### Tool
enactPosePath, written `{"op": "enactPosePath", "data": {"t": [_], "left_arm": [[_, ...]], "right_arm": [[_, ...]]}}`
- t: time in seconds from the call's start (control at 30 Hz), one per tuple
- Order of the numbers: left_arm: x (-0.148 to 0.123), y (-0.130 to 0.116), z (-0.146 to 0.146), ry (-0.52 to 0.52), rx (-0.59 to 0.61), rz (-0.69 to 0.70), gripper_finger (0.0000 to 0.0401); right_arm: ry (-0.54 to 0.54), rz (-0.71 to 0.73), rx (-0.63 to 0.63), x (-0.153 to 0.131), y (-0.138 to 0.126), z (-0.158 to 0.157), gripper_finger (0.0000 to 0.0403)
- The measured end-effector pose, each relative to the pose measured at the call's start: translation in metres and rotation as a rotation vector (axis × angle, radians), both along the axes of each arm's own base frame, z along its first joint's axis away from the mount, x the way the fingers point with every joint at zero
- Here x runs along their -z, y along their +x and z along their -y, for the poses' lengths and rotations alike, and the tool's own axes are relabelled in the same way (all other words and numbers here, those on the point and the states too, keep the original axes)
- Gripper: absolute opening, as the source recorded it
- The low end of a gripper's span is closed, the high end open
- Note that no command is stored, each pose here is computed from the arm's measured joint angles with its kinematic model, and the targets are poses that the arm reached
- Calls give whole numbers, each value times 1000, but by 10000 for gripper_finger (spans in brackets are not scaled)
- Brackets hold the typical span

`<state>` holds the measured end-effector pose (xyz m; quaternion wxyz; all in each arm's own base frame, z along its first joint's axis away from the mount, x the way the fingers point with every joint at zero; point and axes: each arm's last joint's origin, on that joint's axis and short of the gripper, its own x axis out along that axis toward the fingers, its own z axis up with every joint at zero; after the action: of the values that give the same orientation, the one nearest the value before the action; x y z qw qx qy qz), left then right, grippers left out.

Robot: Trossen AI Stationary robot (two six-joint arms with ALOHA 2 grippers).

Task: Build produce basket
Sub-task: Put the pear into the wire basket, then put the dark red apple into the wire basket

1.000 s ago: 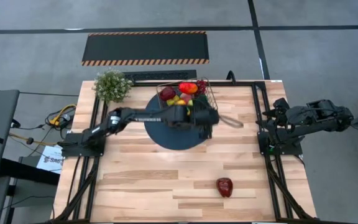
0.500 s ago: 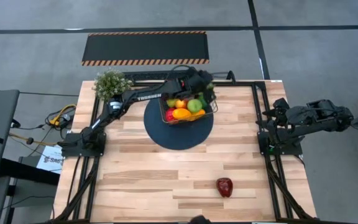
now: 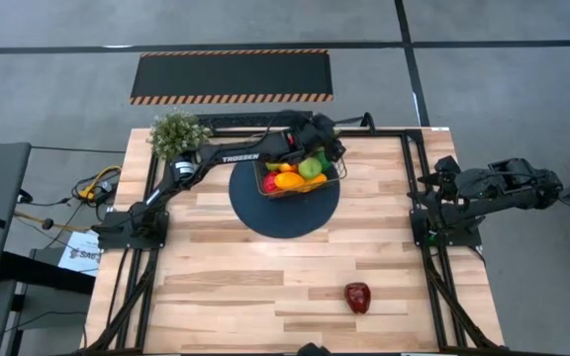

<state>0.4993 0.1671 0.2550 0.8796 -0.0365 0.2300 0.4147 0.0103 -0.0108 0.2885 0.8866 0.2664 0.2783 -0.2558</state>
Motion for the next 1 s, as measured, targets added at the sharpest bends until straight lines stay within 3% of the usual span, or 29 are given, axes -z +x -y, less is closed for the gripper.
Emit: {"op": "enactPosePath", "data": {"t": [0.27,0.5,0.8,1.0], "left_arm": [[1,-1,12,20,-116,-9,333],[6,-4,12,-30,-155,-11,363],[6,-3,16,-19,-149,-25,390],[-2,0,23,36,-61,-102,392]], "right_arm": [[-19,-8,-16,0,0,0,385],[-39,-17,-34,0,0,0,385],[-42,-18,-36,0,0,0,385],[-42,-18,-36,0,0,0,385]]}}
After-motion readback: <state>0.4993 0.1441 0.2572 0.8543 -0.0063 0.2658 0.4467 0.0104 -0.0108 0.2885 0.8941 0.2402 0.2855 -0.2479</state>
